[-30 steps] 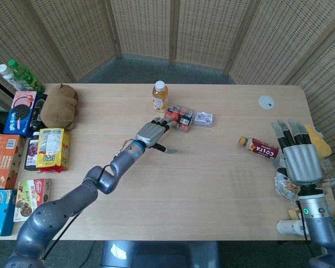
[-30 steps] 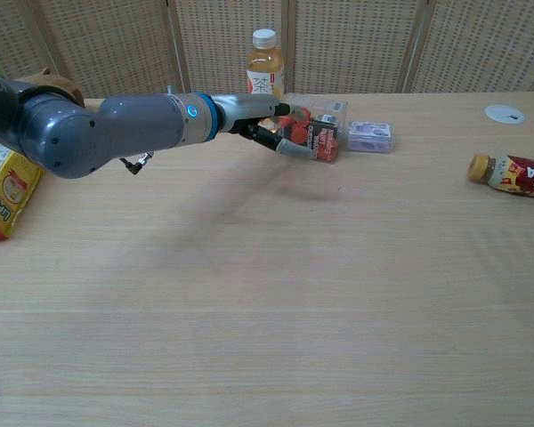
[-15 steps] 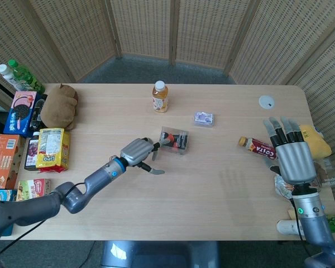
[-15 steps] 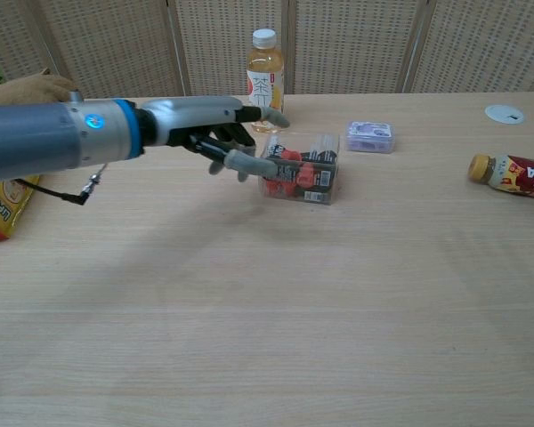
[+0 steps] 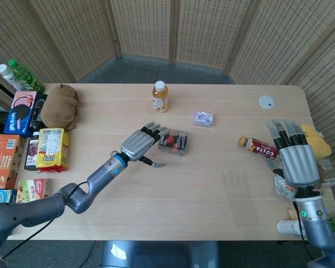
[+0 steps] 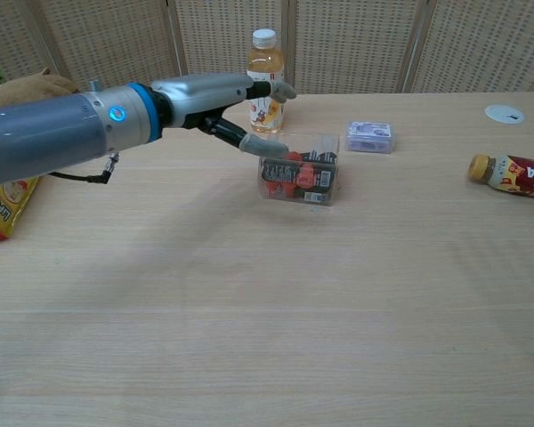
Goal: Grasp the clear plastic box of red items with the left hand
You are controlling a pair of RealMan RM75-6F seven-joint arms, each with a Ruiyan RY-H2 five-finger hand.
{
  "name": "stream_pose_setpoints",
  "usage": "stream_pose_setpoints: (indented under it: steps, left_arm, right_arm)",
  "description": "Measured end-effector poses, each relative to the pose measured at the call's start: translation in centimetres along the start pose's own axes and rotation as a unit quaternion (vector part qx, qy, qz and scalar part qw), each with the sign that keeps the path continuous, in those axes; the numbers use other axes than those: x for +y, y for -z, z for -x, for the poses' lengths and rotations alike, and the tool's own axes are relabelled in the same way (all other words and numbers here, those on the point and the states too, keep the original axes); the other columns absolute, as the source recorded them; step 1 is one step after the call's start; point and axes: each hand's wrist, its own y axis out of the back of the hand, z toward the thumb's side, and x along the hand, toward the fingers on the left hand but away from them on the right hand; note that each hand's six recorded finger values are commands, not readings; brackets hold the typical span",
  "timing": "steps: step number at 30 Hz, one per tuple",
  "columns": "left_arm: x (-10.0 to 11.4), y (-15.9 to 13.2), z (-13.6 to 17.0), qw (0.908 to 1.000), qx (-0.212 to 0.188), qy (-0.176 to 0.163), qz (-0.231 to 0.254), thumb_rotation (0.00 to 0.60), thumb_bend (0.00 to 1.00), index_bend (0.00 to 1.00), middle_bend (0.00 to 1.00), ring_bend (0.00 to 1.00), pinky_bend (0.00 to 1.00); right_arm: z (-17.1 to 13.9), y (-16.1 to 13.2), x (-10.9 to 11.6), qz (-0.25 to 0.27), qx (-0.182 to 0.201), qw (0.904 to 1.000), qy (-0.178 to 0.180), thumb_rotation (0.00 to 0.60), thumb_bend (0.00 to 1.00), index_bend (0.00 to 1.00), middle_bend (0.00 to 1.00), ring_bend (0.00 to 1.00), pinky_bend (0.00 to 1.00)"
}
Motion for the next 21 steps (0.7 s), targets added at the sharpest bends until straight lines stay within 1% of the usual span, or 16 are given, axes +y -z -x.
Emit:
stream_pose_setpoints:
  steps: [5, 6, 10, 12, 15, 21]
  left_arm:
    - [-0.2, -1.0, -2.6, 0.9996, 0.004, 0.000, -0.028, 0.196, 0.00, 0.00, 0.00, 0.00, 0.00]
    - [-0.3, -1.2, -3.2, 0.9994, 0.006, 0.001, -0.034, 0.213, 0.00, 0.00, 0.00, 0.00, 0.00]
    - [-0.9, -1.7, -5.0, 0.9985, 0.013, 0.011, -0.052, 0.344, 0.00, 0.00, 0.00, 0.00, 0.00]
    - [-1.2, -2.1, -5.8, 0.9980, 0.017, 0.018, -0.059, 0.384, 0.00, 0.00, 0.00, 0.00, 0.00]
    - [-1.7, -2.5, -6.8, 0.9972, 0.021, 0.029, -0.066, 0.424, 0.00, 0.00, 0.00, 0.00, 0.00]
    - [-2.8, -3.1, -7.9, 0.9950, 0.024, 0.049, -0.084, 0.436, 0.00, 0.00, 0.00, 0.00, 0.00]
  right_arm:
    - [-0.5, 0.4, 0.3, 0.006, -0.002, 1.0000, 0.000, 0.589, 0.24, 0.00, 0.00, 0.00, 0.00]
    - [-0.5, 0.5, 0.4, 0.007, -0.002, 1.0000, 0.000, 0.579, 0.24, 0.00, 0.00, 0.00, 0.00]
    - [-0.8, 0.8, 0.7, 0.009, -0.002, 0.9999, 0.004, 0.560, 0.24, 0.00, 0.00, 0.00, 0.00]
    - [-0.9, 0.9, 0.8, 0.010, -0.003, 0.9999, 0.006, 0.555, 0.24, 0.00, 0.00, 0.00, 0.00]
    - [-1.0, 1.0, 1.0, 0.012, -0.002, 0.9999, 0.010, 0.550, 0.24, 0.00, 0.00, 0.00, 0.00]
    - [-1.1, 1.1, 1.2, 0.021, 0.000, 0.9996, 0.017, 0.548, 0.24, 0.00, 0.00, 0.00, 0.00]
